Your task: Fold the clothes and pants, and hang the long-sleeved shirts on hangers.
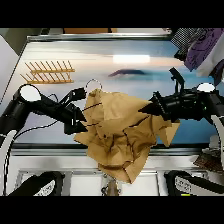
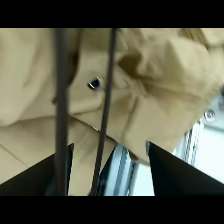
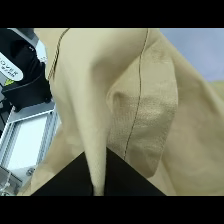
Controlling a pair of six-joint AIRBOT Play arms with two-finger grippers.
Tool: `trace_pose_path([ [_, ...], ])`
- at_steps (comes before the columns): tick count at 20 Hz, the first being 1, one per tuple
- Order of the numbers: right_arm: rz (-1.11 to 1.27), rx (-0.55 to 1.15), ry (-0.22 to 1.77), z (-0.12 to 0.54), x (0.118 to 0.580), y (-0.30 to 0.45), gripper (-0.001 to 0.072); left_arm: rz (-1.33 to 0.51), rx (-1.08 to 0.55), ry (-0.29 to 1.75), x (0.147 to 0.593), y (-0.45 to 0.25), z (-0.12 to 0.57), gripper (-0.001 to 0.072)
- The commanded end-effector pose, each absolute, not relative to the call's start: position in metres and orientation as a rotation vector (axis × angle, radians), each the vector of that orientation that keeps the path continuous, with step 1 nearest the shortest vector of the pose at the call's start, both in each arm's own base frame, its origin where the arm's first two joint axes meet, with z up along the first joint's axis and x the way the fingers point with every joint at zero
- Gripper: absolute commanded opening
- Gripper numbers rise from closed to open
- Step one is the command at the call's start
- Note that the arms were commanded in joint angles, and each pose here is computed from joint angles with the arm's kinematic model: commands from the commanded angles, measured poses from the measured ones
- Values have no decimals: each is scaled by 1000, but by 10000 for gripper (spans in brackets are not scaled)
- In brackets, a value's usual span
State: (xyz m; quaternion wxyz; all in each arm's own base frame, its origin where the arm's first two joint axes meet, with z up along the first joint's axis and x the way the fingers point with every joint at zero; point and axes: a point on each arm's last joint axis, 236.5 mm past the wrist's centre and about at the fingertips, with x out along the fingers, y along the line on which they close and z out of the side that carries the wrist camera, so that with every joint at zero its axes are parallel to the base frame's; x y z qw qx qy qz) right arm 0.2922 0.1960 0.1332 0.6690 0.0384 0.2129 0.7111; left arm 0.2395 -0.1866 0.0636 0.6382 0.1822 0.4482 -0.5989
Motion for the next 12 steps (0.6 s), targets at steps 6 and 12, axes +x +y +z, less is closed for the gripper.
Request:
trace_pose_path([
  [6, 1612, 69, 462, 134, 291, 196, 9, -1081, 177, 1140, 271, -154, 62, 476],
  [12, 1605, 67, 459, 134, 293, 195, 9, -786, 54, 1008, 312, -107, 93, 476],
])
